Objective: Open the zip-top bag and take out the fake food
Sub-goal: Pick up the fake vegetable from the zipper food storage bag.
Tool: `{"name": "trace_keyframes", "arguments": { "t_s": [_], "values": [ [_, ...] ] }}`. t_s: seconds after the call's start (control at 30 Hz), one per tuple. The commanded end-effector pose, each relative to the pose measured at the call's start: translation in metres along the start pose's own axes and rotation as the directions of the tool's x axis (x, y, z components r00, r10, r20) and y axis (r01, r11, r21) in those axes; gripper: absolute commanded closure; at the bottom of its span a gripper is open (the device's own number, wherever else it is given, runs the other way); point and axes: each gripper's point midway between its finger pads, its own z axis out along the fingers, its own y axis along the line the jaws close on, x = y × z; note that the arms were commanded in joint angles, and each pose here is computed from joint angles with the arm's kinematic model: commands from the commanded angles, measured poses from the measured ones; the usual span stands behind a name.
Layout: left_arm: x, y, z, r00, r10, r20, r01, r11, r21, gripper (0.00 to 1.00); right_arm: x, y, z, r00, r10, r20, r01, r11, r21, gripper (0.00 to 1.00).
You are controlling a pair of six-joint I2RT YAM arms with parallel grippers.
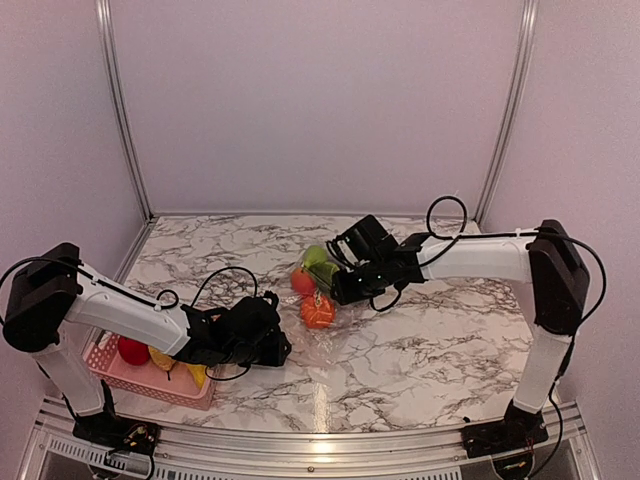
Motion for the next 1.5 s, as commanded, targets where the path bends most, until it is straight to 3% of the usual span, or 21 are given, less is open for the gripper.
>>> {"name": "trace_keyframes", "arguments": {
  "t_s": [0.0,0.8,1.17,1.47],
  "values": [
    [-0.005,-0.007,-0.003,1.000,0.001,0.013,-0.001,1.000,0.018,0.62,-0.014,0.023,0.008,1.000,0.010,0.026,-0.008,0.998,-0.069,0.59],
    [-0.006,-0.008,-0.002,1.000,-0.004,0.014,0.004,1.000,0.015,0.62,-0.007,0.007,0.045,0.998,0.069,0.015,-0.069,0.997,-0.026,0.75],
    [-0.008,-0.010,0.001,1.000,0.006,0.010,-0.006,1.000,0.008,0.62,-0.011,0.004,0.051,0.998,0.069,0.016,-0.068,0.997,-0.034,0.89],
    [-0.009,-0.010,-0.003,1.000,0.005,0.016,-0.005,1.000,0.005,0.62,-0.009,-0.001,0.058,0.998,0.069,0.002,-0.069,0.997,-0.022,0.93]
  ]
}}
